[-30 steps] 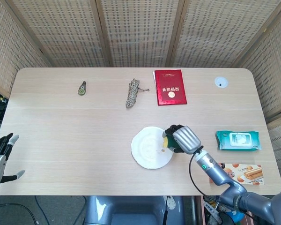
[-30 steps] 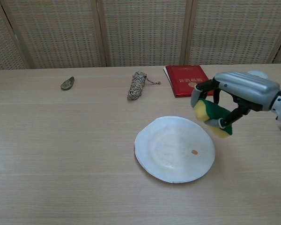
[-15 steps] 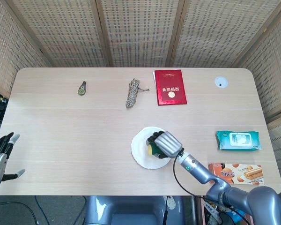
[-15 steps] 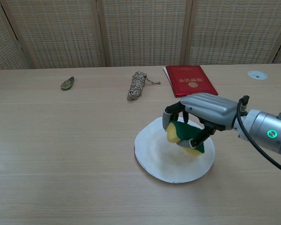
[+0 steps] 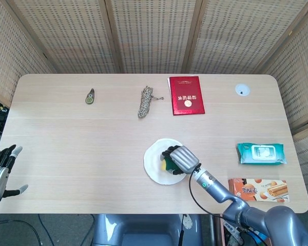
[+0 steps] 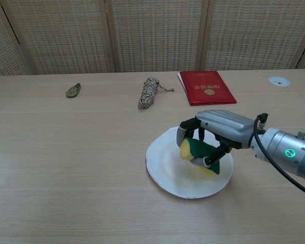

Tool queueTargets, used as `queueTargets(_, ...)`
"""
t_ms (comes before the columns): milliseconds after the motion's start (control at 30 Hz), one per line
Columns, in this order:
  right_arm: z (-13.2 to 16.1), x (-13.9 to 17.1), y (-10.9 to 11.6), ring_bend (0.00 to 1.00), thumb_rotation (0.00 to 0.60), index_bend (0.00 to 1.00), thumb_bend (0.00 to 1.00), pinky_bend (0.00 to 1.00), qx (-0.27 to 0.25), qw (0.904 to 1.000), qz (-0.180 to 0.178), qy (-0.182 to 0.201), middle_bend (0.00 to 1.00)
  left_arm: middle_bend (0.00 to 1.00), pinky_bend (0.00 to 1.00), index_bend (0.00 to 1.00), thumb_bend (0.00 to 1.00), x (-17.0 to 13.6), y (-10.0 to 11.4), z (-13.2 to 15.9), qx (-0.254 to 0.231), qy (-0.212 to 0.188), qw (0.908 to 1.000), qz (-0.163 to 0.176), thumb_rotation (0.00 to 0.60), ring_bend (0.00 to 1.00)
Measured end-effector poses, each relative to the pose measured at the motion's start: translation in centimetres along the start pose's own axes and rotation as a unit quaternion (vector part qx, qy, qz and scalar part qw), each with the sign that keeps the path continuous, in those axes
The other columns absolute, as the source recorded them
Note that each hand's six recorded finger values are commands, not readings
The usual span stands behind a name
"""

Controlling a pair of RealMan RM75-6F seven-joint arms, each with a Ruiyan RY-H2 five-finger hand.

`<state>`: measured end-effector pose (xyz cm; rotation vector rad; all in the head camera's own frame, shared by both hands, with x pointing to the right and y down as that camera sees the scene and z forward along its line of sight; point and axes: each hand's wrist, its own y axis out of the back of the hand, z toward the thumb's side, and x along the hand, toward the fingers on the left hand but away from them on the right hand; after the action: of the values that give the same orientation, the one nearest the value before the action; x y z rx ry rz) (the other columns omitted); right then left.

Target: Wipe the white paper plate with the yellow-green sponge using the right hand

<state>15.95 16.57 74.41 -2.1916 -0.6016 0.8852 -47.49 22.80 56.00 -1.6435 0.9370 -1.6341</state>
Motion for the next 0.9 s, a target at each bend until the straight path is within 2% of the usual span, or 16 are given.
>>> queueTargets(567, -1.5, -0.6, -1.7, 0.36, 0.6, 0.44, 0.34, 0.38, -0.002, 0.9988, 0.028, -0.041, 0.51, 0.0, 0.0, 0.0, 0.0, 0.1, -0.2, 0.0, 0.001, 0.0, 1.0, -0.006, 0.6, 0.0)
queueTargets(900, -1.7, -0.3, -2.4, 0.36, 0.6, 0.45, 0.35, 0.38, -0.004, 0.9986, 0.03, -0.044, 0.51, 0.0, 0.0, 0.0, 0.0, 0.1, -0.3, 0.1, 0.002, -0.001, 1.0, -0.008, 0.6, 0.0)
